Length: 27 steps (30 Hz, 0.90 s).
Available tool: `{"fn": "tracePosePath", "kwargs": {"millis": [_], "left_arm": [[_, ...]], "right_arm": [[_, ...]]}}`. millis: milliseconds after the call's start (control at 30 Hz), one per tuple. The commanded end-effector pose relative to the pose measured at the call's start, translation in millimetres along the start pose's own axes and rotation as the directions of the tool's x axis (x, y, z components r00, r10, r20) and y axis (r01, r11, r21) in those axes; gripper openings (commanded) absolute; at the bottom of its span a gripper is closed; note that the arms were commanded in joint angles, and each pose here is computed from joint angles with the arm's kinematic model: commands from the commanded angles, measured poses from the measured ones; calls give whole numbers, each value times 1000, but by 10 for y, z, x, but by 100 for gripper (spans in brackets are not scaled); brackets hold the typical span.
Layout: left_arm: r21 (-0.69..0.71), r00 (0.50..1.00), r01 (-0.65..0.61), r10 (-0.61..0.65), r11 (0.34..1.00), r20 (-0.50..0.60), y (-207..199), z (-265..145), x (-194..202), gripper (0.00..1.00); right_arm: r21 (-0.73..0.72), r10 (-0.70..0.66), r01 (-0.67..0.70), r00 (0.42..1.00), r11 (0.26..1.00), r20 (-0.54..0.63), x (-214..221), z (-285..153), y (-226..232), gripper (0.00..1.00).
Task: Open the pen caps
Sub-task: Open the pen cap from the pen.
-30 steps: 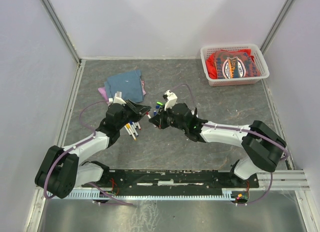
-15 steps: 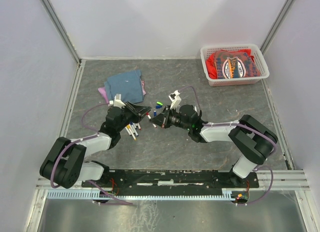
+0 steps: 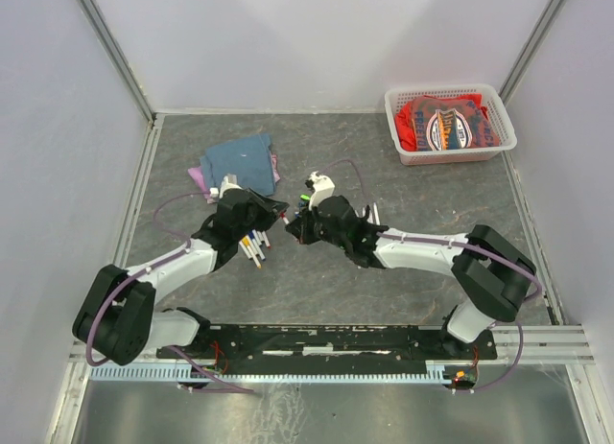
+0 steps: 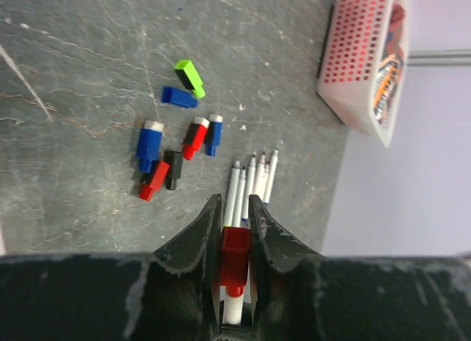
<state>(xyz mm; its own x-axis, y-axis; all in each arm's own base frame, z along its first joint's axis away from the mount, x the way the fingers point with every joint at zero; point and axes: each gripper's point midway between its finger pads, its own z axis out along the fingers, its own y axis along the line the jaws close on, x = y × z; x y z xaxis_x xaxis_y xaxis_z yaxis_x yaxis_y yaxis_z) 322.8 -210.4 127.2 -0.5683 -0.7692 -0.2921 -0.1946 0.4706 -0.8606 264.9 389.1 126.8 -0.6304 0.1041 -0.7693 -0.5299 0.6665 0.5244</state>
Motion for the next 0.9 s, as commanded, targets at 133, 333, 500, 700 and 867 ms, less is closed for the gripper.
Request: {"fn": "tracePosePath", "kwargs": {"millis": [133,333,500,700,867], "left_arm": [[-93,985,-44,59,995,164,-247,28,-284,3],[-88,981,-53,69,995,183,-296,21,-335,3],[-19,981,-41,44,999,187,-425,-8,-357,3],[117,991,-3,-12,993,131,-511,3,-237,3],[200,994,-10,-12,980,107,-567,-41,-178,3]], "right_arm": [[379,-347,384,923,842,-165,347,-138,-464,1],[417,-398,433,901,799,-173,439,-202,-550,1],[365,-360,372,927,853,-104,473,-253,-466,1],[215,-222,211,974,954,33,406,-333,-183,1],[55,-51,45,991,997,127,224,-414,1,1]]}}
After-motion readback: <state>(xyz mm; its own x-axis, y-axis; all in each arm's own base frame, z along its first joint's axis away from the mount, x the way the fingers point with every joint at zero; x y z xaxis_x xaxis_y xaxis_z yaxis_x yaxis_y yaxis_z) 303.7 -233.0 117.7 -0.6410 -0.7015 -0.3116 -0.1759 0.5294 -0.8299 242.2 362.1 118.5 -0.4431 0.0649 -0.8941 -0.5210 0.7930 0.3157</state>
